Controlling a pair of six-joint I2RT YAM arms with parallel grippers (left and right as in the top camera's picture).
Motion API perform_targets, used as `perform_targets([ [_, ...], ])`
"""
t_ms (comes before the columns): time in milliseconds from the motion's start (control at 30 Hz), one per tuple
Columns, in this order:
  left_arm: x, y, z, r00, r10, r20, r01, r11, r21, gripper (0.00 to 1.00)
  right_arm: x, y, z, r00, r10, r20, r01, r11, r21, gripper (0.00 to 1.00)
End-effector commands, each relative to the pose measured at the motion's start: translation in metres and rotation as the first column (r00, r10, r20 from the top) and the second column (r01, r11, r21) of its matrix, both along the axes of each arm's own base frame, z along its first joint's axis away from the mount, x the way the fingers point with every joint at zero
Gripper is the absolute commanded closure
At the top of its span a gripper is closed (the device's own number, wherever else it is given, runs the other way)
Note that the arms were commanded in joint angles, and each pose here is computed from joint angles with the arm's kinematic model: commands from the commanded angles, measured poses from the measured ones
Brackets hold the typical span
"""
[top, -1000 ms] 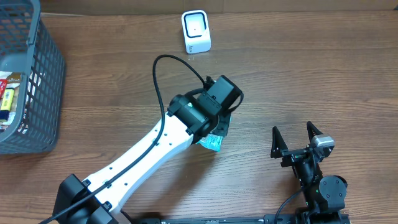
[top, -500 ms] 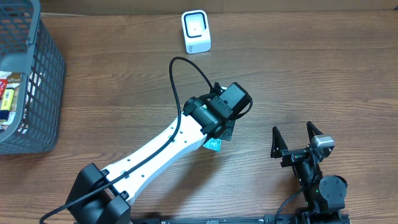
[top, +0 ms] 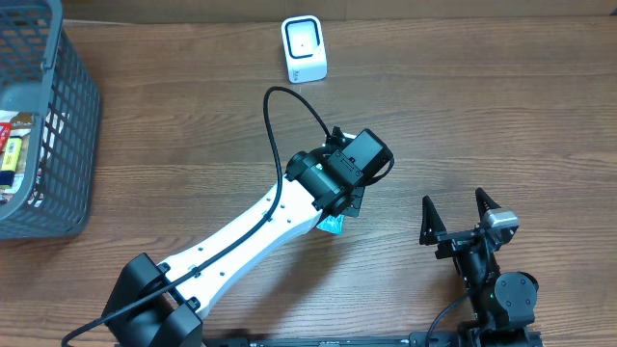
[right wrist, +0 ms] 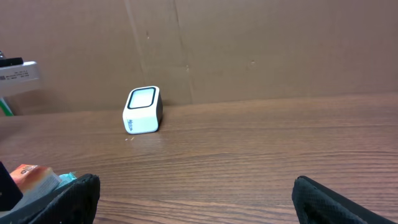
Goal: Scan the item barcode
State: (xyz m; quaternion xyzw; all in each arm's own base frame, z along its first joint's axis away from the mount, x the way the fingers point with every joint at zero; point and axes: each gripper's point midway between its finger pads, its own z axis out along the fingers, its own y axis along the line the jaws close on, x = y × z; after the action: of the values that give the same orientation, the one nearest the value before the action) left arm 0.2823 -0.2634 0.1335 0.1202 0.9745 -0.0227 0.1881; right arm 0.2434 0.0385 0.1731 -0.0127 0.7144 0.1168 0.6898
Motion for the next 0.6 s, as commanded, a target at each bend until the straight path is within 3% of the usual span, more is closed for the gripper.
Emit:
perform_targets([
  [0,0.003,-0.0006,0.0031,0.999,0.028,0.026,-0.028,1.0,0.005,0.77,0.0,-0.0007,-0.0019,1.0,-0.002,0.003,0.002,1.0,0.004,0.0],
  [567,-0.0011,-0.006,0.0046,0.999,0.011,0.05,-0.012,1.0,0.019,0.77,0.0,-0.0007,-0.0018,1.0,-0.002,0.003,0.002,1.0,0.004,0.0],
])
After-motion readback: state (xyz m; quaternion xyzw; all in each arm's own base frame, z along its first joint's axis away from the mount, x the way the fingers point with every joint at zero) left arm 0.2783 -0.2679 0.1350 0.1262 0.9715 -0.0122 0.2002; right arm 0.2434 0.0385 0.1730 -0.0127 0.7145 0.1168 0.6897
